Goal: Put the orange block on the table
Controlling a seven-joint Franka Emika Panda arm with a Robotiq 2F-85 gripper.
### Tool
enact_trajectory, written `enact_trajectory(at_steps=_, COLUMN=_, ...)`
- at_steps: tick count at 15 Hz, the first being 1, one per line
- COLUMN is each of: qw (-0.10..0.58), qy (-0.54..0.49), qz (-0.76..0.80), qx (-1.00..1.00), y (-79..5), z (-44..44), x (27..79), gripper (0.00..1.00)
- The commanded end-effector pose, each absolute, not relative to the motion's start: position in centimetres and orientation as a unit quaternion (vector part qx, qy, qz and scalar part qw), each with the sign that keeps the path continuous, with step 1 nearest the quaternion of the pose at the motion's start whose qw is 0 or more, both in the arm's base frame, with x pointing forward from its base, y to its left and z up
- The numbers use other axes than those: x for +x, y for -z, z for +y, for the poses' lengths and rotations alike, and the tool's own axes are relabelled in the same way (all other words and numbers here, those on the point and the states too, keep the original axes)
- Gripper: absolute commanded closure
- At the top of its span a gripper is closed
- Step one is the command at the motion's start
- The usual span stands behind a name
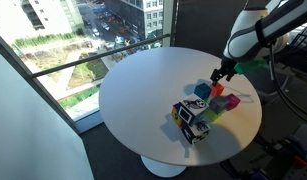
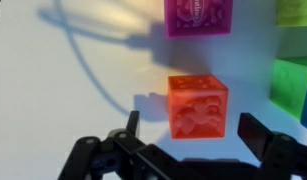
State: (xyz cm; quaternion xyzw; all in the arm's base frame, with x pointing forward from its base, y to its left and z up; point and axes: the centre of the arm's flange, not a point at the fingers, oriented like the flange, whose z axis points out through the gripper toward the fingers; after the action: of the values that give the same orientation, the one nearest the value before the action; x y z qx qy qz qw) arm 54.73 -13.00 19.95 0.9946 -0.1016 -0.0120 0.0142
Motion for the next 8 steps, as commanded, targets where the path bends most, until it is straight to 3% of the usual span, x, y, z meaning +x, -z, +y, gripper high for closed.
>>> enact_trajectory(at_steps=1, qw=0.004, qy=0.028, qz=-0.094, qx=0.995, y=-22.8, z=-13.2, x=54.5, gripper=0.00)
enact_trajectory(at_steps=8, qw=0.012, qy=0.075, qz=-0.090, qx=0.993, y=-26.8, z=-12.6, x=53.0, gripper=0.00)
